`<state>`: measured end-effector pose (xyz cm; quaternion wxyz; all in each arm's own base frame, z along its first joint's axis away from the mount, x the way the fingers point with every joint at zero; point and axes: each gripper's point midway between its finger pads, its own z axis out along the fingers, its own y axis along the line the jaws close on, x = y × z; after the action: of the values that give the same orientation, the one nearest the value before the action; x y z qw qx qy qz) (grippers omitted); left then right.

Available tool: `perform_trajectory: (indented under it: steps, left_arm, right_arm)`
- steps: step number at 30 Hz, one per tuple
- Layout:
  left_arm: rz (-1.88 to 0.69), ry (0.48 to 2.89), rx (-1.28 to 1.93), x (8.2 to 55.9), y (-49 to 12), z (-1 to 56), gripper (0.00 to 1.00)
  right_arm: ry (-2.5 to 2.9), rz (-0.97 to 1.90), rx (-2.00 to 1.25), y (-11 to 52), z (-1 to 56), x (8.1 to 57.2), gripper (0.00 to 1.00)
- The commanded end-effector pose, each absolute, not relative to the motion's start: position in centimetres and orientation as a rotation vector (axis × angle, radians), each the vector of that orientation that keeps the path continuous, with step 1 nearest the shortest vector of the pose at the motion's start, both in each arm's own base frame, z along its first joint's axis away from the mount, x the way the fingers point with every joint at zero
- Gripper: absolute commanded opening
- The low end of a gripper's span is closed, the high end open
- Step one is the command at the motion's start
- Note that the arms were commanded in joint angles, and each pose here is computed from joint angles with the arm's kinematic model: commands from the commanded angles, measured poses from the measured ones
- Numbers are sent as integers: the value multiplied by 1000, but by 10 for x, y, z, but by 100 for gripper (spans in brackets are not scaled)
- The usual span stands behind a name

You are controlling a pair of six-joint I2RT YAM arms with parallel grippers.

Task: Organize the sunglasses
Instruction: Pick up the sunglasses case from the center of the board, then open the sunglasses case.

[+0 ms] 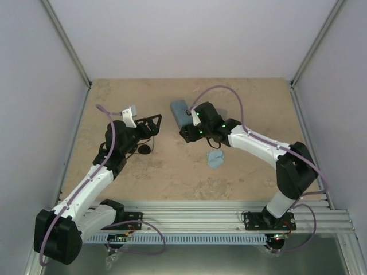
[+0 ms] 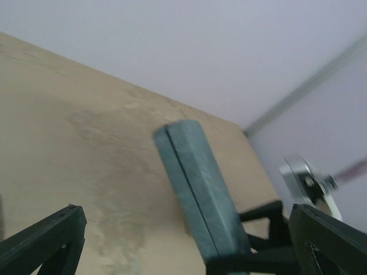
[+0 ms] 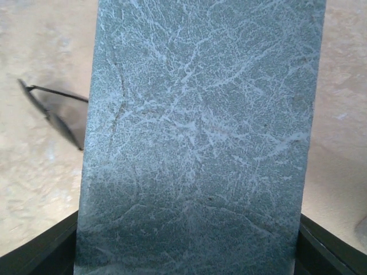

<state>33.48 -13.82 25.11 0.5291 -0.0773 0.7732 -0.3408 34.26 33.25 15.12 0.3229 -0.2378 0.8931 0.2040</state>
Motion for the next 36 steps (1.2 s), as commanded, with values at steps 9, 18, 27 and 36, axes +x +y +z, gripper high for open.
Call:
perform_trajectory:
  steps: [9,18,27,36]
  left_arm:
    - [-1281,1559,287,274,-201,311,99]
    - [-1484,1423,416,230,-208,327,100]
    - [-1558,1371,467,218,-213,336,99]
    - [-1616,1390,466,217,-226,333,99]
  right_arm:
    - [2114,995,-796,351,248,285,52]
    - [1994,1268,-885,359,293,245,52]
    - [1925,1424,-952,361,314,221,52]
    - [1835,1542,-1033,357,338,197,52]
